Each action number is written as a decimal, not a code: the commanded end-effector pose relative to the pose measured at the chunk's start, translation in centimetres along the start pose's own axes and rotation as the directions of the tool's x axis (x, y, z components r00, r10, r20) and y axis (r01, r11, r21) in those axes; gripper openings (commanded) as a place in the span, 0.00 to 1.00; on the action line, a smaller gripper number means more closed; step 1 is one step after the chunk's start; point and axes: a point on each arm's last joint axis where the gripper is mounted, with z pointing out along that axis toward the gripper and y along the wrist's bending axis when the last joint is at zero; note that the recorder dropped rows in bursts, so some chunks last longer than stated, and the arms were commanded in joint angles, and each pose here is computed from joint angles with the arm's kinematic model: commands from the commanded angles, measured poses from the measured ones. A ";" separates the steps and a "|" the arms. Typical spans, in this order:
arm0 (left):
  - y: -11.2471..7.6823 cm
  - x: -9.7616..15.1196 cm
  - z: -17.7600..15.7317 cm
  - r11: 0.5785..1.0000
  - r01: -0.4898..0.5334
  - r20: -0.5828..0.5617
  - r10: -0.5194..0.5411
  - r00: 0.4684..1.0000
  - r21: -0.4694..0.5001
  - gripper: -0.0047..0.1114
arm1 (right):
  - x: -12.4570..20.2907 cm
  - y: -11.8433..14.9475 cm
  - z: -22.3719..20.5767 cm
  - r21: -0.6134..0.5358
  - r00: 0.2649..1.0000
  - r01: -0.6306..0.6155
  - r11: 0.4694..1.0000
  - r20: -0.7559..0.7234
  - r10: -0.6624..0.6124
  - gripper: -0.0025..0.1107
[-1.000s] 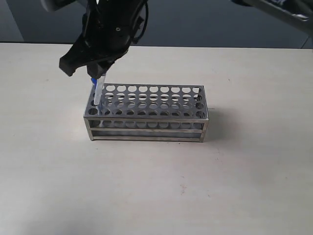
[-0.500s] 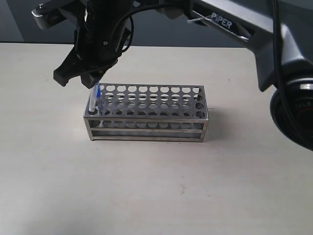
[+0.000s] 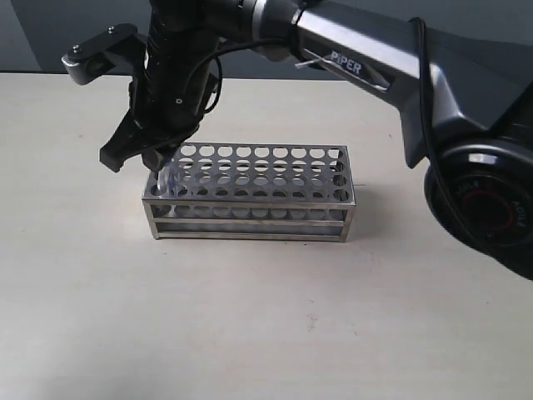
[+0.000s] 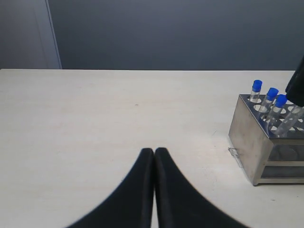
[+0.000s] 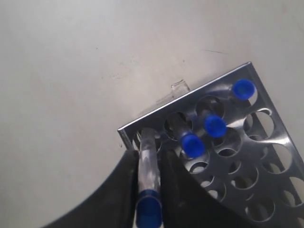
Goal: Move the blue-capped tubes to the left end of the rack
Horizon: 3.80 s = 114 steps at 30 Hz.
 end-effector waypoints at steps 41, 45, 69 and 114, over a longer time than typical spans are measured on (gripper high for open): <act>-0.1 -0.2 -0.1 1.000 0.001 0.012 -0.001 1.000 0.009 0.05 | 0.1 0.7 1.7 -0.108 1.000 0.010 0.994 -0.012 -0.011 0.37; -0.1 -0.2 -0.1 1.000 0.001 0.012 -0.001 1.000 0.009 0.05 | -0.2 0.8 -0.3 -0.079 1.000 0.015 0.997 0.016 -0.014 0.37; -0.1 -0.2 -0.1 1.000 0.001 0.012 -0.001 1.000 0.009 0.05 | 1.7 2.7 -21.5 0.222 0.935 -0.036 0.974 0.351 -0.045 0.07; -0.1 -0.2 -0.1 1.000 0.001 0.010 -0.001 1.000 0.008 0.05 | 41.1 6.5 -20.9 0.202 0.256 -0.906 0.371 0.961 0.100 0.02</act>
